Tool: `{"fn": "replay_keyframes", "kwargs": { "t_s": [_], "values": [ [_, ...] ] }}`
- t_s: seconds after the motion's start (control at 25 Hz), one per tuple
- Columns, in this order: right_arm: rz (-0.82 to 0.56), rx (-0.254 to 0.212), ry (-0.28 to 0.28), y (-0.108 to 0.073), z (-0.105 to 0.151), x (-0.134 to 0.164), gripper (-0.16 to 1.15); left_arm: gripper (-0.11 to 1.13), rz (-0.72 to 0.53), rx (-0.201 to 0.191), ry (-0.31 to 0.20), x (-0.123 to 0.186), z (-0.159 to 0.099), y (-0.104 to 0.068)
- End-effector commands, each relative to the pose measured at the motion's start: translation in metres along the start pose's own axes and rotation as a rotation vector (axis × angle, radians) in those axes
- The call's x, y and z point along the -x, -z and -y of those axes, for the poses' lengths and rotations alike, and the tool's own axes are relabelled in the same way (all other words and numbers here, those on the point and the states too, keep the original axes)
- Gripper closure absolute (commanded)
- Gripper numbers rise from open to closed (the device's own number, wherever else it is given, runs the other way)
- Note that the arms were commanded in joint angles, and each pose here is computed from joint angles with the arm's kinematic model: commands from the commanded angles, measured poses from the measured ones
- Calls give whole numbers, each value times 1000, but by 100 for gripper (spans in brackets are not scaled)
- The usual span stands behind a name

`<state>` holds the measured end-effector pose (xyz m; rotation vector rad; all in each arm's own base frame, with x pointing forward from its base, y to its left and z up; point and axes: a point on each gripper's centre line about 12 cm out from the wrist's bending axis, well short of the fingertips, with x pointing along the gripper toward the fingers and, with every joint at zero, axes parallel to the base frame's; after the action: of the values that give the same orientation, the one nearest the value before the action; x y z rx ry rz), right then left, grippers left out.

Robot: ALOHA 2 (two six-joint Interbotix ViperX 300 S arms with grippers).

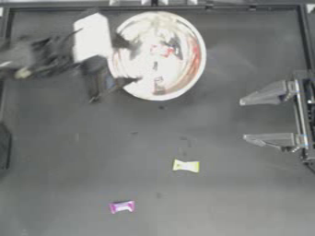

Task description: Put candies in bowl

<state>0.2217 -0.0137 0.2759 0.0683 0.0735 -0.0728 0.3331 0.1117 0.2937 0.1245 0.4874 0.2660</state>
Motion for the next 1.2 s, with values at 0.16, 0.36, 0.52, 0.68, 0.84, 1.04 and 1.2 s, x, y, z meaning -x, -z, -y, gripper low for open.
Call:
{"fn": "replay_keyframes", "kwargs": {
  "t_s": [0.16, 0.36, 0.52, 0.68, 0.84, 1.04, 1.2],
  "values": [
    [21, 3, -1, -7, -1, -2, 1, 7, 182, 39, 106, 73, 37, -18],
    [20, 6, -2, -7, -1, -2, 1, 7, 266, 23, 177, 95, 61, -8],
    [18, 4, -2, -8, -1, -2, 1, 7, 347, 21, 222, 110, 75, 7],
    [12, 4, -1, -7, -1, -2, 1, 7, 358, 45, 246, 113, 82, 23],
    [-9, 1, -2, -8, -1, -3, 1, 7, 355, 55, 252, 114, 84, 36],
    [-126, -31, -2, -11, -2, -12, 1, 7, 352, 59, 264, 116, 87, 47],
    [-349, -54, 10, -8, -1, -34, 1, 7, 352, 68, 263, 116, 87, 52]
  ]
}}
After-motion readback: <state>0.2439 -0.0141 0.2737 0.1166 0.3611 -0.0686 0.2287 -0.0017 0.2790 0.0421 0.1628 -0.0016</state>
